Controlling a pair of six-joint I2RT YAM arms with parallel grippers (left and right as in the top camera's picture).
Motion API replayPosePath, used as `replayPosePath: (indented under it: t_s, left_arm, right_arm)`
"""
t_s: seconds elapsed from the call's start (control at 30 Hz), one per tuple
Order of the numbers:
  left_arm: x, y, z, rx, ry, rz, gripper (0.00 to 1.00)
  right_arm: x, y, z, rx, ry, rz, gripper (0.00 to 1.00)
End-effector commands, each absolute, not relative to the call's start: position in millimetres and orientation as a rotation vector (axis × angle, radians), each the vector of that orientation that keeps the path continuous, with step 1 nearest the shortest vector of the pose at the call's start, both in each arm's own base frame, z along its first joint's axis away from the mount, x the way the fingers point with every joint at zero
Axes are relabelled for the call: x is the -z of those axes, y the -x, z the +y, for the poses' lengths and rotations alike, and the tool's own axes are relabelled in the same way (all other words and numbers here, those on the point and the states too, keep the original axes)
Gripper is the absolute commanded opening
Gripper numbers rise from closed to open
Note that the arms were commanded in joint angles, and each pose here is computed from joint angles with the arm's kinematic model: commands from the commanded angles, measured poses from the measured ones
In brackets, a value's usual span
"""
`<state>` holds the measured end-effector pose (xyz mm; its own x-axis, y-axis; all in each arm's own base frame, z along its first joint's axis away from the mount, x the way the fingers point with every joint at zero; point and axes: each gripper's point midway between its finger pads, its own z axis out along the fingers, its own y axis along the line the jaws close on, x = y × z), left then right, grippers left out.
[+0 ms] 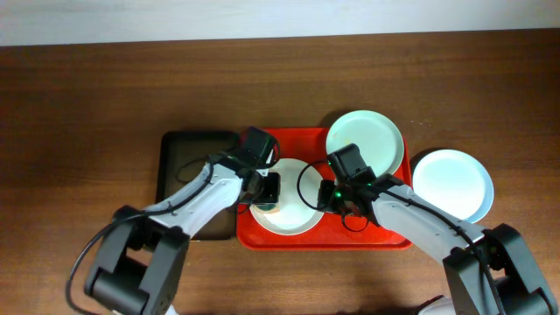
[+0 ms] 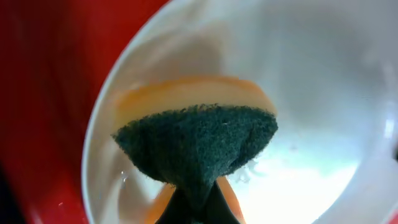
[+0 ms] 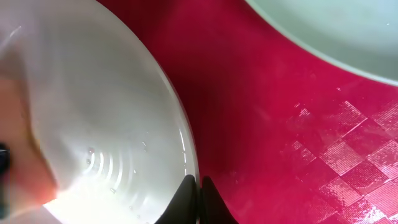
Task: Clean dirty plates on tray and stack at the side
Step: 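Scrub the white plate with the sponge while the right gripper holds it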
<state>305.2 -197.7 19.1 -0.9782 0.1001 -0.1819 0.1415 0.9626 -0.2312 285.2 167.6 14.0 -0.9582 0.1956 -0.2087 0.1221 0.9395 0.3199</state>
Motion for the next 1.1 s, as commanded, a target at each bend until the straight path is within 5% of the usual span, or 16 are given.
replayPosePath:
  t_s: [0.0, 0.27, 0.53, 0.97, 1.07]
  left_arm:
    - [6, -301, -200, 0.355, -0.102, 3.023, 0.0]
    - [-9, -297, -248, 0.839, -0.231, 3.026, 0.0]
    - [-70, -345, -217, 0.562, -0.212, 2.857, 0.0]
    - [24, -311, -206, 0.225, -0.219, 3.077, 0.0]
    - [40, -292, -219, 0.366, -0.257, 3.17, 0.0]
  right_arm:
    - [-7, -278, 165, -0.429, -0.242, 2.884, 0.04]
    - [-6, -276, 164, -0.423, -0.243, 2.894, 0.04]
    - [-6, -276, 164, -0.422, -0.238, 2.894, 0.04]
    - [-6, -276, 164, -0.422, -0.238, 2.894, 0.04]
    - [-6, -276, 164, -0.422, -0.238, 2.893, 0.04]
